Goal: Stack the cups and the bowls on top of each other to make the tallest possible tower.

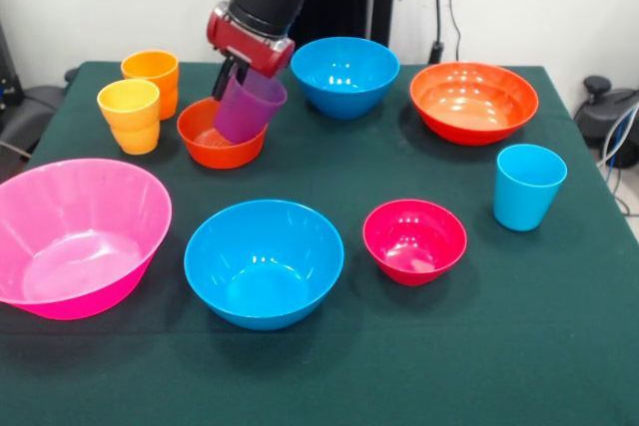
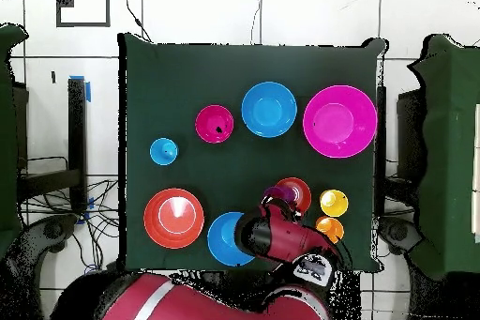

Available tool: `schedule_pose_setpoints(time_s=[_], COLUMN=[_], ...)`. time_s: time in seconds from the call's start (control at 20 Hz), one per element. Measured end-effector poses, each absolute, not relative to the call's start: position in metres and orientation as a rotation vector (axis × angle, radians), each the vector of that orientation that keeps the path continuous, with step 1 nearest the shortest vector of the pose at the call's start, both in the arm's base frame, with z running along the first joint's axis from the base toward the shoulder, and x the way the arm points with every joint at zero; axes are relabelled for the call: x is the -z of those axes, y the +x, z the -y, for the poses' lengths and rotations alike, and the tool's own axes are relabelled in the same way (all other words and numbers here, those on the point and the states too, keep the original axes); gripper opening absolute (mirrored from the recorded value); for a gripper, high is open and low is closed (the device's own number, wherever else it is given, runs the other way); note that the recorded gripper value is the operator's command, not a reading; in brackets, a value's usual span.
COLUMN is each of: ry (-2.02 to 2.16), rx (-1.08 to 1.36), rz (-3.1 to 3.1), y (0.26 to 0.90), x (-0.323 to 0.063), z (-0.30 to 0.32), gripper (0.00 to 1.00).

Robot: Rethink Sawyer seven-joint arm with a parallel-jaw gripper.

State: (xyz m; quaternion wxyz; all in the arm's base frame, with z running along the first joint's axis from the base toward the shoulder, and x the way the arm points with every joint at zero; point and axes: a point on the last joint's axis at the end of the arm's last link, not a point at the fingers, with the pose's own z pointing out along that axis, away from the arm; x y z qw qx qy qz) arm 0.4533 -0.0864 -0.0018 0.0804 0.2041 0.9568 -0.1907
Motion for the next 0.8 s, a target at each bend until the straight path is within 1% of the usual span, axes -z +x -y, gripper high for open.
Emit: schedule_pose_setpoints(time_s=[0.35,0.7,0.8], ry=[0.603,0.613,0.607], rx=[0.580,0.541,0.495], rz=[-2.874,-2.878,-2.888], y=[0.449,0.452,0.453], x=[0.019,0.022,0.022], z=[0.088,0.101,0.106], gripper=[0.00,0.00,0.00])
